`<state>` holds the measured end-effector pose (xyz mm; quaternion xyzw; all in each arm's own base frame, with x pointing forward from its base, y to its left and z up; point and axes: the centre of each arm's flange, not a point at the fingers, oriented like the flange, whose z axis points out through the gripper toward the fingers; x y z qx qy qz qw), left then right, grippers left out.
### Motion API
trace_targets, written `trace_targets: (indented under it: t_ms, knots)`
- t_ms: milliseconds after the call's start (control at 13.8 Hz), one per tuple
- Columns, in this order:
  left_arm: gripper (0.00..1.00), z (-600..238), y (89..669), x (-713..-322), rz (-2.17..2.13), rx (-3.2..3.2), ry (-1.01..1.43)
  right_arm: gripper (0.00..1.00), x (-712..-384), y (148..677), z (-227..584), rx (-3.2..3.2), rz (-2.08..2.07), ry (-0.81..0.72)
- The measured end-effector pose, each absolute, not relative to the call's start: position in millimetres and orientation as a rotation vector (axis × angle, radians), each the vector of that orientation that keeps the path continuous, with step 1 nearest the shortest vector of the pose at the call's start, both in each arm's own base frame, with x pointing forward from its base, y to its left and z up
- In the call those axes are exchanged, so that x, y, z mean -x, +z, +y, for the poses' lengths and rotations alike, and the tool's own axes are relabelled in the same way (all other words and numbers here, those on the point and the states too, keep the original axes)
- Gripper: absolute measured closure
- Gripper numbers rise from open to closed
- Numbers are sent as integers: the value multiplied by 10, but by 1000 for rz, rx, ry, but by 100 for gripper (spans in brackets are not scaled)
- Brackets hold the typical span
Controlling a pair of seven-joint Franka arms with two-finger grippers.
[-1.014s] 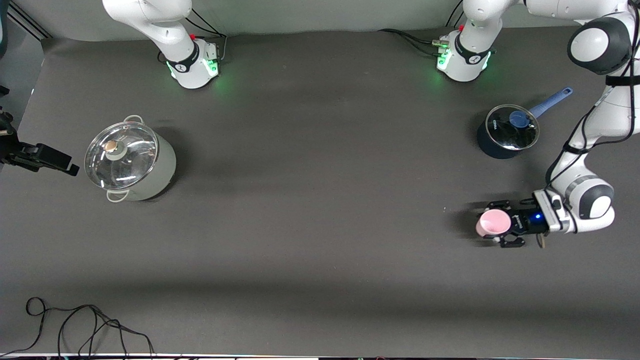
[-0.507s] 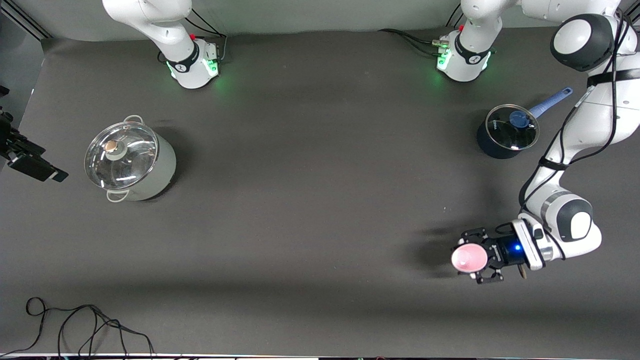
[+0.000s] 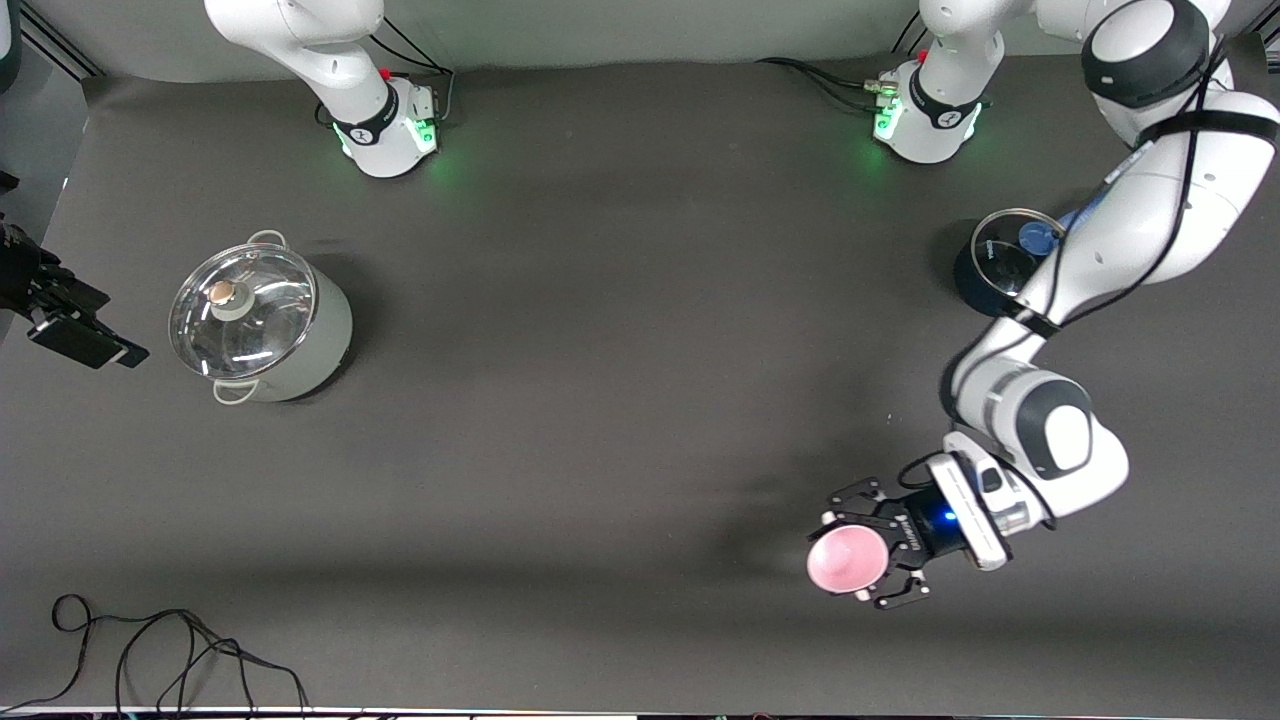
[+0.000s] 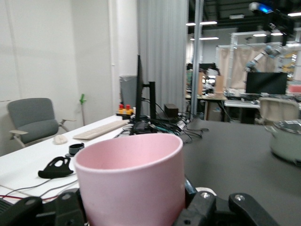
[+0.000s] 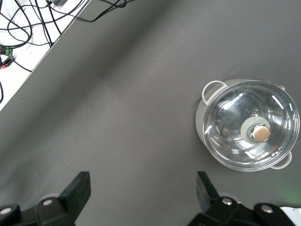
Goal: Transfer pink cup from left to right arm
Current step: 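Lift the pink cup with the left gripper toward the table middle, then carry the cup with the left gripper while the right gripper reaches it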
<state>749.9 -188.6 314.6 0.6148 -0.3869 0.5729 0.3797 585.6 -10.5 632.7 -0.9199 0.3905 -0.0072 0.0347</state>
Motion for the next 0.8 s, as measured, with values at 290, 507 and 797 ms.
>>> trace_targets:
  t_ms: [290,507,797]
  knots:
    - [34,-2818,3856,-7275,-797,-1722,1454,1,-5881,6277,-110,2830,1204,-10]
    - [34,-3507,4278,-7007,-725,-1795,1473,0,-5882,6282,-110,2830,1204,-12]
    - [34,-4210,4502,-6594,-701,-1844,1495,0,-5884,6320,-71,2804,1189,-7]
